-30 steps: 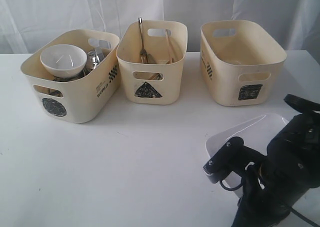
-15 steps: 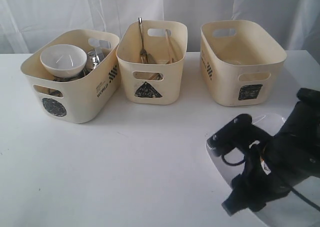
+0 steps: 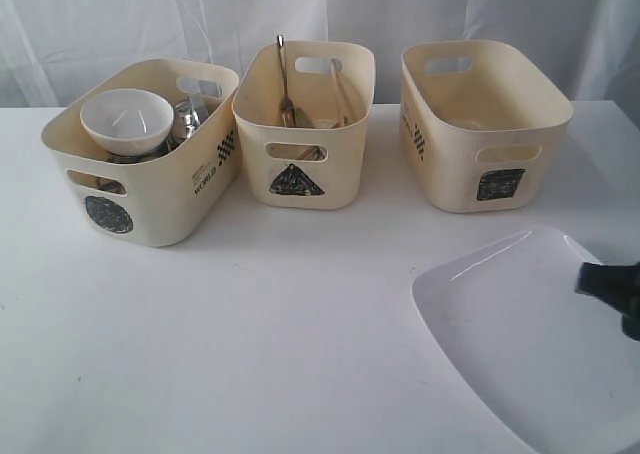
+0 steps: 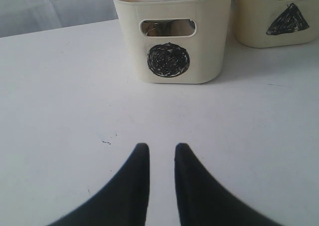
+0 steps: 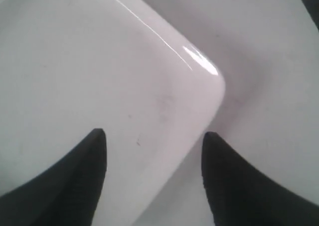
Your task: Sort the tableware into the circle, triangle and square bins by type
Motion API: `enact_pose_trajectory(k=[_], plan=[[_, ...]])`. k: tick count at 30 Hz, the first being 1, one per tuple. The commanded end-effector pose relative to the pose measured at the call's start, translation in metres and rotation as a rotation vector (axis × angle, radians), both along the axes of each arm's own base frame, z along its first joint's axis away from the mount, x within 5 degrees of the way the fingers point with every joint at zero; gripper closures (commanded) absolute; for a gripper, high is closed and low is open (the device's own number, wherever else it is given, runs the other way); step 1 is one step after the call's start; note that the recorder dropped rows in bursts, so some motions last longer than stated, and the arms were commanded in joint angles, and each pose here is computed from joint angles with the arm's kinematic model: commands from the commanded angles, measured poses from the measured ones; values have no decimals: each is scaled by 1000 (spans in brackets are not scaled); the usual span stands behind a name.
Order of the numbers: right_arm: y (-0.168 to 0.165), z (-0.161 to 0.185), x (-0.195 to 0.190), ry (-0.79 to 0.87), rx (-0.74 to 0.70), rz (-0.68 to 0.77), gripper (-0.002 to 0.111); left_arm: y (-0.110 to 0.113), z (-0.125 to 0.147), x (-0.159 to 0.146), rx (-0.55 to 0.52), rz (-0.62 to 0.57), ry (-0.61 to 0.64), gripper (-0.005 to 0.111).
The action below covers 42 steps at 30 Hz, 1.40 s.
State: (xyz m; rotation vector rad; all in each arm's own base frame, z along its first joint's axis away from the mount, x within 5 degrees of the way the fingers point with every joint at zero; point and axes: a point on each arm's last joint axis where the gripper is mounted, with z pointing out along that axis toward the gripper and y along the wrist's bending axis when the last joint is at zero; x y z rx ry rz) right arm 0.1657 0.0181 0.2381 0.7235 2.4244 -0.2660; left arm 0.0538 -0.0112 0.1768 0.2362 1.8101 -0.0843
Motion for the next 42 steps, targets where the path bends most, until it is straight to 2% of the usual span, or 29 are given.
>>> enact_pose_trajectory(k=[1,4,10,15,19,27,35,42], plan=[[-8,-7,-26,-62,146,-178,54,0,-1,0,-8,4,4,81],[-14,-9,-41,-113,199,-243,54,0,-1,0,-8,4,4,81],[-31,-17,-73,-119,173,-332,54,0,-1,0,-8,4,4,81],[-32,-12,-80,-221,233,-272,54,0,-1,0,-8,4,4,81],[-31,-9,-81,-236,213,-159,54,0,-1,0,-8,4,4,81],[-30,-8,-79,-248,205,-135,54,0,-1,0,-8,4,4,81],[-29,-7,-75,-284,163,-38,54,0,-1,0,-8,4,4,81],[-34,-28,-78,-370,291,-293,54,0,-1,0,-8,4,4,81]])
